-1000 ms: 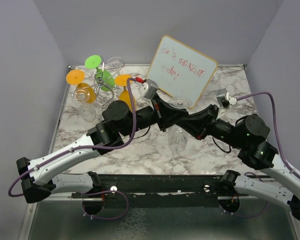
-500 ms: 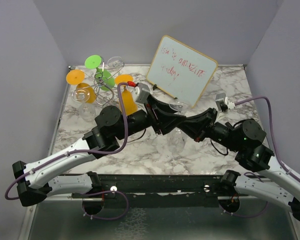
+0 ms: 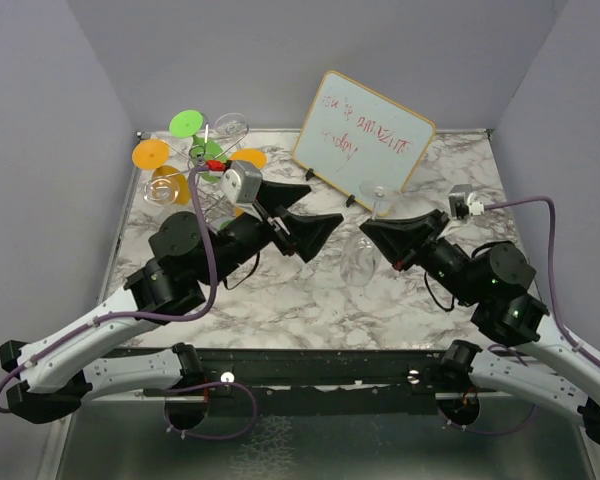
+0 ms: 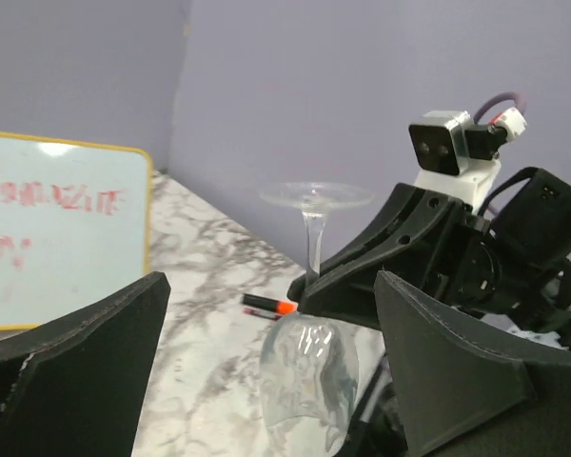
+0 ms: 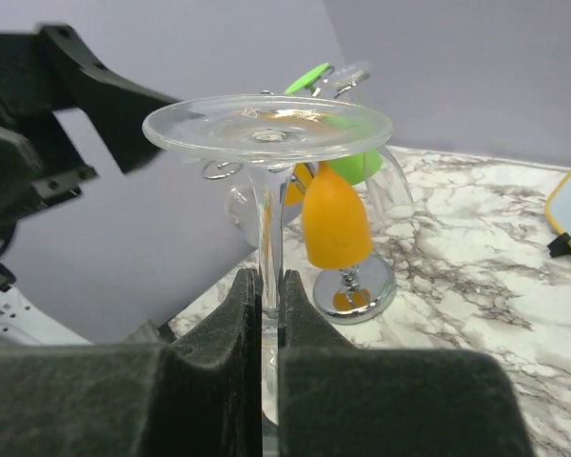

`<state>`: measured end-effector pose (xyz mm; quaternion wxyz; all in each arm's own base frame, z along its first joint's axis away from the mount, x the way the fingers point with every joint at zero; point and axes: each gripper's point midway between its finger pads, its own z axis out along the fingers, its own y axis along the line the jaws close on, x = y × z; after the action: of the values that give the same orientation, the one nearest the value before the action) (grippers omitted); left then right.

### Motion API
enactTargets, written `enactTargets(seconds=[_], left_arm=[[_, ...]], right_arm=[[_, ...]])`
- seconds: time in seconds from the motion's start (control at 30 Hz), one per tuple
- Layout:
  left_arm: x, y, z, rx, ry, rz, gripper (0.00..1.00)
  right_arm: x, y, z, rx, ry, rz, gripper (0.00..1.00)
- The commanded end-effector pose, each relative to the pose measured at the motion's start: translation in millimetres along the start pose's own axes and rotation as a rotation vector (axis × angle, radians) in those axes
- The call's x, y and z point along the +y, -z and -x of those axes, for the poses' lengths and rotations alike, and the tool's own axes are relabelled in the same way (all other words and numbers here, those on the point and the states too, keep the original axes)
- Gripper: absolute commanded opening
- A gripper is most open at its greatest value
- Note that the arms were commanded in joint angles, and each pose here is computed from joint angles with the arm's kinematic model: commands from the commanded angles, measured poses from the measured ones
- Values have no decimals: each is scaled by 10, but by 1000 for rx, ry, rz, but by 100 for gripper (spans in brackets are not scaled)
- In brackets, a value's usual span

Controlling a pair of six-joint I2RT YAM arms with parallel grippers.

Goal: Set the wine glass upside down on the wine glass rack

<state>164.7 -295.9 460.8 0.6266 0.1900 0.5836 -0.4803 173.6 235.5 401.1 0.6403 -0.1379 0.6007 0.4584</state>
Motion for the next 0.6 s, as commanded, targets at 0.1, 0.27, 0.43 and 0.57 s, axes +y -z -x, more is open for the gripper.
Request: enactTargets(seconds=[0.1,0.27,0.43,0.57], left_arm=[[303,236,819,-92,-244,229,90],[568,383,1097,-173,-254,411,90],[760,521,1241,-210,-245,552,90],[841,646,1303,-221,-238,612,90]], right_arm=[[-111,-216,-11,-12,90,-45,1],[-29,-439,-201,30,141,30,1],[114,-769,-410,55,125,126,1],[214,-1054,-573,65,70,187,1]])
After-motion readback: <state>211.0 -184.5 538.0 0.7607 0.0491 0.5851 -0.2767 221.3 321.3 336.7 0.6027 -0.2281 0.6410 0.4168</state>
